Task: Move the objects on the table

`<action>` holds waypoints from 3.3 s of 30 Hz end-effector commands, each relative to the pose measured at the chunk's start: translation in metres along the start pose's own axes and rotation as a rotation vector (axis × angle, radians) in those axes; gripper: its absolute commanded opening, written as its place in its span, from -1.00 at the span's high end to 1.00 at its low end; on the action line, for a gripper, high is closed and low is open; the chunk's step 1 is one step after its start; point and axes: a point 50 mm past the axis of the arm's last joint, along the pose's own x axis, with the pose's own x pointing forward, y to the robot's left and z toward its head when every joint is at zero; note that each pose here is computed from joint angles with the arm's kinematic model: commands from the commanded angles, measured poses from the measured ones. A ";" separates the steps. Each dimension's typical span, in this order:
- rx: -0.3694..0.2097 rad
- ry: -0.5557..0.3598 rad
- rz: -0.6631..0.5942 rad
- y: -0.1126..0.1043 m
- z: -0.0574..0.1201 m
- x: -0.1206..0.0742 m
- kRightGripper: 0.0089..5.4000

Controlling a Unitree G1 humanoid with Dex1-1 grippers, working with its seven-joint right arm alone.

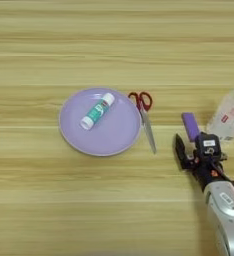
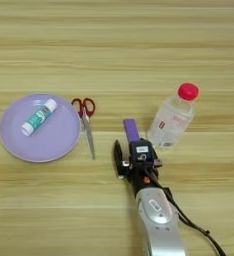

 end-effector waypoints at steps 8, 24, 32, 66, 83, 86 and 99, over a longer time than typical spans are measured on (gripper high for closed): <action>-0.030 -0.185 0.032 0.008 0.043 -0.006 -0.81; -0.098 -0.227 0.182 0.038 0.048 -0.011 -0.99; -0.088 -0.187 0.192 0.038 0.037 -0.003 -0.99; -0.014 -0.044 0.199 0.042 0.016 0.048 -0.99; -0.066 0.010 0.123 0.038 0.006 0.060 -0.75; -0.075 0.013 0.110 0.035 0.006 0.060 -0.64; -0.105 0.056 0.052 0.026 0.000 0.049 -0.11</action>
